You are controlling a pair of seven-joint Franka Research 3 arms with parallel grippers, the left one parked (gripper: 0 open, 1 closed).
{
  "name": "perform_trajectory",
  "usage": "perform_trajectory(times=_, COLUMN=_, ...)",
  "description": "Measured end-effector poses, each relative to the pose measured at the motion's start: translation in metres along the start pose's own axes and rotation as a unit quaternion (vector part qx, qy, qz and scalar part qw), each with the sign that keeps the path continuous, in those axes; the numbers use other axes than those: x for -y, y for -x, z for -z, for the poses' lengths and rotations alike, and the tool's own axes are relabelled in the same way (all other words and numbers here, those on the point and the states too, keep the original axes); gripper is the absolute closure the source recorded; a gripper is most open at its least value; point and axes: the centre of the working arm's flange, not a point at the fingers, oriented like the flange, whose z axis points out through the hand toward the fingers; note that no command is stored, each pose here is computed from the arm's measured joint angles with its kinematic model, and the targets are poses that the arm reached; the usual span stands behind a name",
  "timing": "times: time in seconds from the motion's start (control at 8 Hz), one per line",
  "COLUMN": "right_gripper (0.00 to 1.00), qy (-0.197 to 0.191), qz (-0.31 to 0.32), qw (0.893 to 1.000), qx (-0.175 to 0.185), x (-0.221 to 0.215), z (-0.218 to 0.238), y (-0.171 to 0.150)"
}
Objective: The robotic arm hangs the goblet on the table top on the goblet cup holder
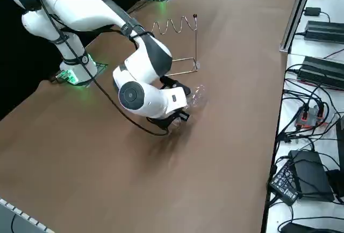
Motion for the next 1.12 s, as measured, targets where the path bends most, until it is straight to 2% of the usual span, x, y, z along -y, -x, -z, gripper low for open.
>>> perform_trajectory(times=0.38, right_gripper=0.89, qy=0.004, qz=-0.084, qw=0.996, qx=0.010, x=0.002, z=0.034, y=-0.028)
perform_trajectory(times=0.62, right_gripper=0.89, qy=-0.001, qz=-0.154, qw=0.988, qx=0.035, x=0.006, z=0.050, y=-0.045)
perform_trajectory(times=1.0, right_gripper=0.89, qy=-0.014, qz=-0.251, qw=0.967, qx=0.046, x=0.011, z=0.039, y=-0.048)
perform_trajectory(times=1.12, right_gripper=0.89, qy=-0.024, qz=-0.295, qw=0.954, qx=0.057, x=0.015, z=0.038, y=-0.051)
